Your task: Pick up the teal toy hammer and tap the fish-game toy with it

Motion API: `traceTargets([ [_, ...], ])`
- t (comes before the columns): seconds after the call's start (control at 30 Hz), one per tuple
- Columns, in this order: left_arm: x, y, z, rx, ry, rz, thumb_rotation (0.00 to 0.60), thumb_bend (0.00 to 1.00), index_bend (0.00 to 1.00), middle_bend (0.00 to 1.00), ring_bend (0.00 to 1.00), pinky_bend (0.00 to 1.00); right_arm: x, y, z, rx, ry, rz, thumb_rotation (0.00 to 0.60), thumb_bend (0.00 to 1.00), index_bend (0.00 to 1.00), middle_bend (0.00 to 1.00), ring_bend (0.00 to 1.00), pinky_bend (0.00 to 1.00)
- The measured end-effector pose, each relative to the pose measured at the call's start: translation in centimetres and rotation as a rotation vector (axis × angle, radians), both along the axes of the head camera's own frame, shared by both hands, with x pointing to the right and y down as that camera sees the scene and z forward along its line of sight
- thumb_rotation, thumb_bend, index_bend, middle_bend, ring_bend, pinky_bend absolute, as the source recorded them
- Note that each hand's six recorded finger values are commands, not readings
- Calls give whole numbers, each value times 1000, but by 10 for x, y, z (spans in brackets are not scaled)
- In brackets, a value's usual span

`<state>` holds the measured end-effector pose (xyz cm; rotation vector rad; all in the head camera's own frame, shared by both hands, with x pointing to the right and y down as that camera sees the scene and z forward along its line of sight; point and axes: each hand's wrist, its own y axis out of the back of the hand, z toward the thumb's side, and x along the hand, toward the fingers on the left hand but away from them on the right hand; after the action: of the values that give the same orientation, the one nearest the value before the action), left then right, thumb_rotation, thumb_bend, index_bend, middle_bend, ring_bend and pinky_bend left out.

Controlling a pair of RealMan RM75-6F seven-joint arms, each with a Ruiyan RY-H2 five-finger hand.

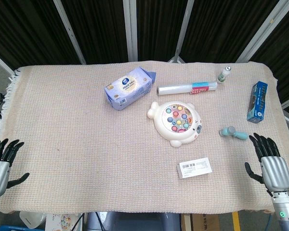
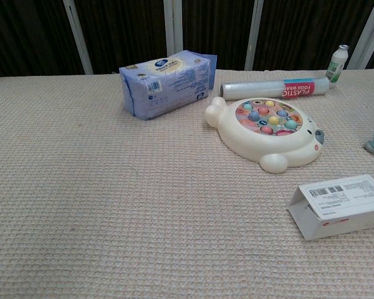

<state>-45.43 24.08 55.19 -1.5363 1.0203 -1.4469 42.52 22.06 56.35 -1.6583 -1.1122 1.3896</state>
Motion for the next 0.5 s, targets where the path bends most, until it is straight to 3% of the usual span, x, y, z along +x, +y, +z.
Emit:
traceTargets([
  [0.27,1,-1,-1,2,3,3,600,103,165,103,0,0,-1,-4,1,-5,-12,8,600,429,0,57,0,25],
  [0.5,2,-2,-2,6,6,1,600,103,164,103,0,0,2,-20,4,-27,-20,-1,600,429,0,74,0,25],
])
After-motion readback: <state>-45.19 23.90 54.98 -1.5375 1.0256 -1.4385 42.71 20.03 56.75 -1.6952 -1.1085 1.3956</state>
